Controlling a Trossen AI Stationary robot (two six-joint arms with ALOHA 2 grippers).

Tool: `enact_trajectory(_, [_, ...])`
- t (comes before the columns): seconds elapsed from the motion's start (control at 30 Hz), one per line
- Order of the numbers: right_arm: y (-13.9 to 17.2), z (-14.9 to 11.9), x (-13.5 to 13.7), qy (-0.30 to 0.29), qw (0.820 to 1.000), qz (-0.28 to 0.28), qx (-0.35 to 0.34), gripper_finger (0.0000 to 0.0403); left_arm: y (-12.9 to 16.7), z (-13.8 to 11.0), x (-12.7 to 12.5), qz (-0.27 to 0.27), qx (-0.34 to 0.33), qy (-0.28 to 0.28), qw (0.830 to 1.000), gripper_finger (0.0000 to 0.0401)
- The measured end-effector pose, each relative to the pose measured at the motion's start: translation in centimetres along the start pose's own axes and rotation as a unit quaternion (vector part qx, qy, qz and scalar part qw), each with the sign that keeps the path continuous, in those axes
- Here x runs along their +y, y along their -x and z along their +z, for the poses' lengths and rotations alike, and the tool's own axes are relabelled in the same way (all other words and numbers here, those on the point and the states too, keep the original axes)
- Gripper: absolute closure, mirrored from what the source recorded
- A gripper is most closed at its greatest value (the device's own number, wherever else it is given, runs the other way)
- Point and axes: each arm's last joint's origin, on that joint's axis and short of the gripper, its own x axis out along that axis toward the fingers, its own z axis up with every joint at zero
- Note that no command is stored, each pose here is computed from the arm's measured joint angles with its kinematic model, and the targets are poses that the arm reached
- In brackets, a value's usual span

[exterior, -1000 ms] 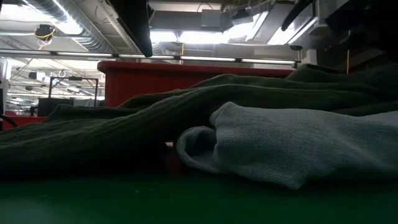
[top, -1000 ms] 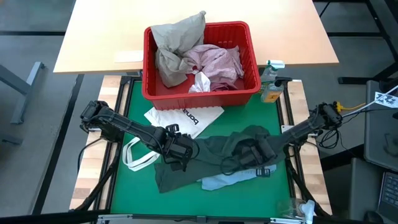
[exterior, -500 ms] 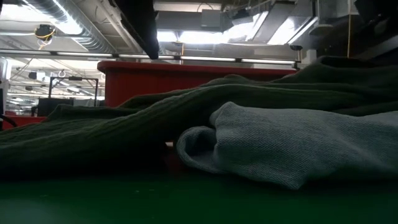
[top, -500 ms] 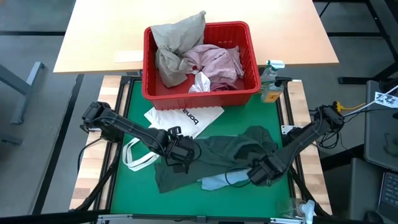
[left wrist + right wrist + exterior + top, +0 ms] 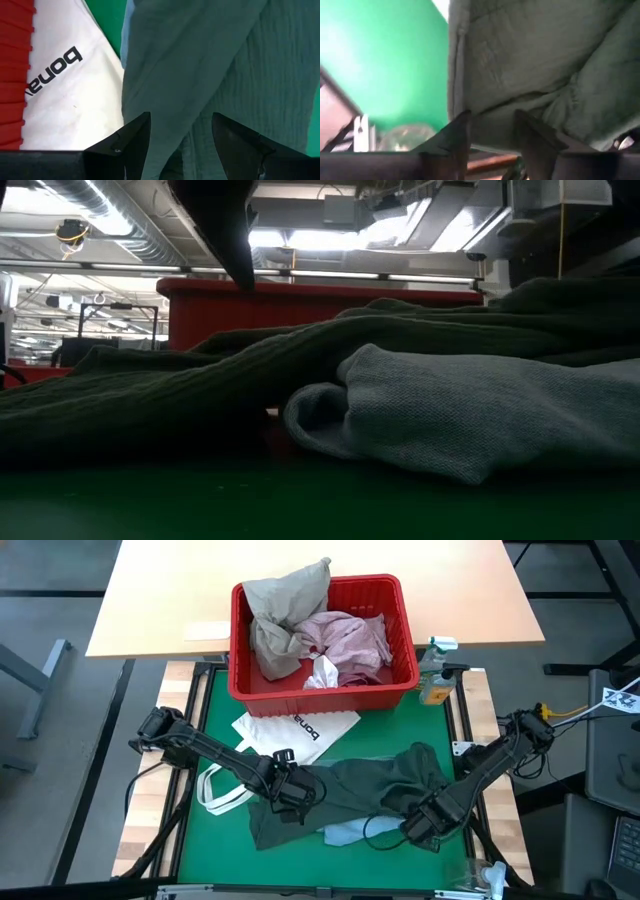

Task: Fold laundry
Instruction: Fold the green shirt

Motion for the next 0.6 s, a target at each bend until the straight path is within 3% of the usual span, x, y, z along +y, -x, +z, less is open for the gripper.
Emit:
enact_trajectory(0.17, [0.6, -0.1, -0.4, 0.025, 0.996, 0.04, 0.07, 0.0236, 0.0, 0.0, 0.0, 0.0, -0.001, 0.0, 1.0, 0.0197])
enact_trajectory(0.4, [3.0, -0.6, -0.5, 0.062, 0.996, 0.064, 0.029, 0.0236, 0.0, 0.0, 0.0, 0.0, -0.001, 0.0, 1.0, 0.0197])
enact_trajectory(0.6, [3.0, -0.5, -0.8, 0.015, 0.999, 0.034, 0.001, 0.0235, 0.0, 0.0, 0.0, 0.0, -0.001, 0.001, 1.0, 0.0197])
